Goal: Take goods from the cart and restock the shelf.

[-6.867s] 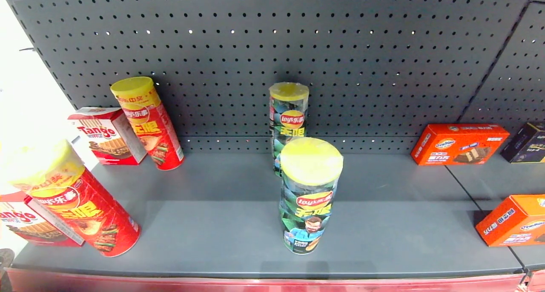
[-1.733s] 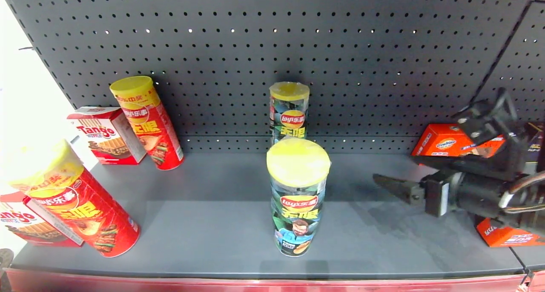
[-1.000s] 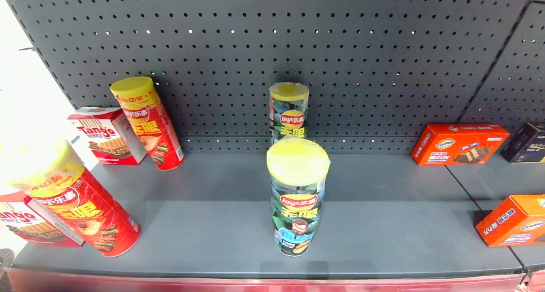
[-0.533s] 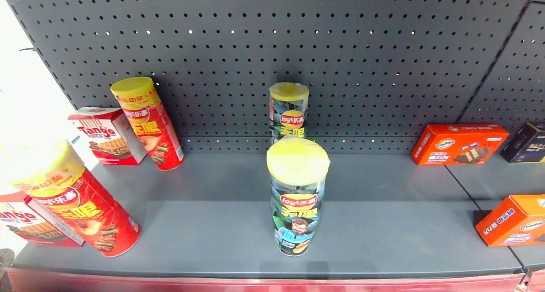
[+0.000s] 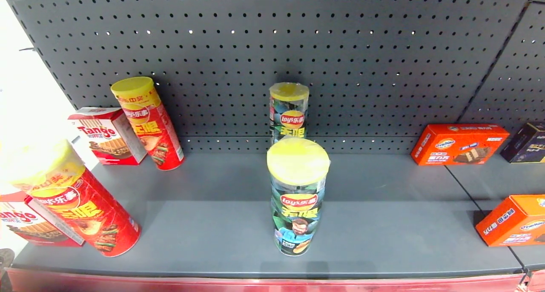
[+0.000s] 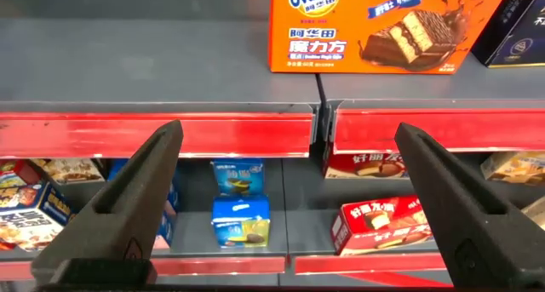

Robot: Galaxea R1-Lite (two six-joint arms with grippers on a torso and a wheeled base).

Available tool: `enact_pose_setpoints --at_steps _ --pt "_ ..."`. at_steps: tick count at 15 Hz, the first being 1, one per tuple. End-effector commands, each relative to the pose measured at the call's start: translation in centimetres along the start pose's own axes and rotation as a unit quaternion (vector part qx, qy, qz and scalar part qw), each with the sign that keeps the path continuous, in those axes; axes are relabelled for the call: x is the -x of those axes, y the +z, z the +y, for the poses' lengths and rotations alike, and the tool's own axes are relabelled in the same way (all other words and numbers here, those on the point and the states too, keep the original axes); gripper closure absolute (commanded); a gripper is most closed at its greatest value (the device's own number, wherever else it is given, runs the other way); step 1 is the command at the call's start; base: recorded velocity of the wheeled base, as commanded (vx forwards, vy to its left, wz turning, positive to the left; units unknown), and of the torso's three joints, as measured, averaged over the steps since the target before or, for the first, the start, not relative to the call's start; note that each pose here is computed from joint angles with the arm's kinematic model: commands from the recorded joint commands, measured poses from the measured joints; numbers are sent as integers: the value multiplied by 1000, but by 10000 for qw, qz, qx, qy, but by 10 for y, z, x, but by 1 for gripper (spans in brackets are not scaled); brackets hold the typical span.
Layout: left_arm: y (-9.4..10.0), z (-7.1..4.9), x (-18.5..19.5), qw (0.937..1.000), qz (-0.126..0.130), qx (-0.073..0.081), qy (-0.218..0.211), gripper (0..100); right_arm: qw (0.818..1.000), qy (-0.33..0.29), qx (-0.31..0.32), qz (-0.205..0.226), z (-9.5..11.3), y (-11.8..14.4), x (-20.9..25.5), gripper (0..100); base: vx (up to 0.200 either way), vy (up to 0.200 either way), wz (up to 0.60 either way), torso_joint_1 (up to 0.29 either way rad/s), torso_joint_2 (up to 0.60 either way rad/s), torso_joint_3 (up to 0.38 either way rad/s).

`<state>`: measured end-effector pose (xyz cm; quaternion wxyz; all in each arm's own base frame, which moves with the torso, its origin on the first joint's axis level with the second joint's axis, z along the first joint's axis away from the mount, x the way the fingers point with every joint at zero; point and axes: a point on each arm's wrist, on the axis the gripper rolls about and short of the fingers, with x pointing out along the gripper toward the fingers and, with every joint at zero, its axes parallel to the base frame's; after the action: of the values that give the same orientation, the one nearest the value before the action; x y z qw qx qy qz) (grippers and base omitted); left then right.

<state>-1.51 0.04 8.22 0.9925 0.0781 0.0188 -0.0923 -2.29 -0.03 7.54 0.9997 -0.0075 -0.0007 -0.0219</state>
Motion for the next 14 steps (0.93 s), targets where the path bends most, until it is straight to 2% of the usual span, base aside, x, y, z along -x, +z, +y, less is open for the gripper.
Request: enact_pose_setpoints --at_steps 1,2,3,6,7,8,9,10,12,13,14 --pt "-1 -1 0 9997 30 -60 -251 0 10000 5 1 8 0 0 0 0 0 0 0 0 0 0" --pt "-4 -2 0 9996 152 42 -223 0 10000 5 1 8 0 0 0 0 0 0 0 0 0 0" --pt "-5 -2 0 9991 238 277 -191 0 10000 5 1 8 0 0 0 0 0 0 0 0 0 0" --pt "-5 -2 0 9989 249 356 -175 0 10000 5 1 8 0 0 0 0 0 0 0 0 0 0" --pt "-5 -3 -1 9983 331 390 269 0 10000 5 1 8 0 0 0 0 0 0 0 0 0 0" --pt "-5 -3 -1 9974 333 461 440 0 10000 5 1 8 0 0 0 0 0 0 0 0 0 0" --pt "-5 -4 1 9966 182 560 583 0 10000 5 1 8 0 0 0 0 0 0 0 0 0 0" --pt "-7 -5 7 9974 -200 528 447 0 10000 5 1 8 0 0 0 0 0 0 0 0 0 0" --pt "-7 -5 7 9977 -200 490 432 0 10000 5 1 8 0 0 0 0 0 0 0 0 0 0" --pt "-7 -5 7 9981 -195 383 434 0 10000 5 1 8 0 0 0 0 0 0 0 0 0 0" --pt "-7 -5 7 9977 -195 452 456 0 10000 5 1 8 0 0 0 0 0 0 0 0 0 0"
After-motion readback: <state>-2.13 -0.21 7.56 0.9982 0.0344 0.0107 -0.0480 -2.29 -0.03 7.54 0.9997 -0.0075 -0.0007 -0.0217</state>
